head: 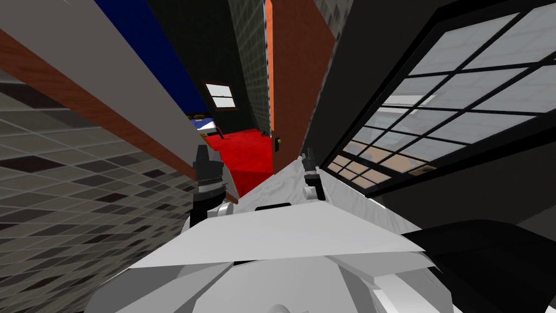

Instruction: Push the door open

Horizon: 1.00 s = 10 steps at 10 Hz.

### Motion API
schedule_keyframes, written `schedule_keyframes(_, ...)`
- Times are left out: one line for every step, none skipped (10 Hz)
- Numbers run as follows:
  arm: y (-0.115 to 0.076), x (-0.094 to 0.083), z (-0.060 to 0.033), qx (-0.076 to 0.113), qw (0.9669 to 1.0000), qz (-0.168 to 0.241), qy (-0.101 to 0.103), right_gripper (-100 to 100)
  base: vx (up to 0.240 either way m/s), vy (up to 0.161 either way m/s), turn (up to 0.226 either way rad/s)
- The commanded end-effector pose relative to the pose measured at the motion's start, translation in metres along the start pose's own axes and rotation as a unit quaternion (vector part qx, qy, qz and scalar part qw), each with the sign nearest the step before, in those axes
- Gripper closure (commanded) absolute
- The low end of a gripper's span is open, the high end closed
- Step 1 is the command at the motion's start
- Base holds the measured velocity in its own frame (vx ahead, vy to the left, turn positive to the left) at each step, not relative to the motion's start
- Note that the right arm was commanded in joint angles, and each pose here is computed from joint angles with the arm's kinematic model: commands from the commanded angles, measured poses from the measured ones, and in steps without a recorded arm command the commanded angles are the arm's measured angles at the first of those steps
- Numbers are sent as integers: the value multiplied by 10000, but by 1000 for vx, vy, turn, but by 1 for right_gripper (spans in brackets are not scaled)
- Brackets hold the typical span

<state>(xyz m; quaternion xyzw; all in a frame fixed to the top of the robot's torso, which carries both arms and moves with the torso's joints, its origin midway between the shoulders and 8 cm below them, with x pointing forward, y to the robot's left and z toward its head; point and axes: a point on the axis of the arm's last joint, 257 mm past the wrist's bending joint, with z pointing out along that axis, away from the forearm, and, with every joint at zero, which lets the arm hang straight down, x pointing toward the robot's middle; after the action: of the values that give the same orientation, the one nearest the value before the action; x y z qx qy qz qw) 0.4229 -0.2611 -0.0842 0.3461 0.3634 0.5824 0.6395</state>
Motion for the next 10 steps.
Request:
schedule_keyframes(-156, 72, 2, 129, 9999, 58, 70, -100, 96, -87, 76)
schedule_keyframes(-245, 121, 16, 209, 9997, 94, 114, -100, 86, -87, 107)
schedule_keyframes(-333, 171, 29, 289, 9994, 129, 159, -100, 75, -92, 92)
schedule_keyframes(-420, 222, 41, 369, 9990, 161, 206, -100, 74, -105, 95)
schedule_keyframes(-507, 274, 53, 450, 9985, 193, 252, -100, 87, -110, 109)
schedule_keyframes(-595, 329, 64, 532, 9979, 226, 299, -100, 90, -125, 104)
schedule_keyframes(-681, 384, 73, 614, 9972, 257, 346, -100, 77, -130, 96)
schedule_keyframes(-766, 441, 82, 697, 9964, 287, 395, -100, 84, -113, 101)
schedule_keyframes(-850, 498, 90, 779, 9955, 315, 443, -100, 78, -113, 102)
schedule_keyframes(-933, 556, 96, 860, 9945, 344, 491, -100, 71, -107, 82)
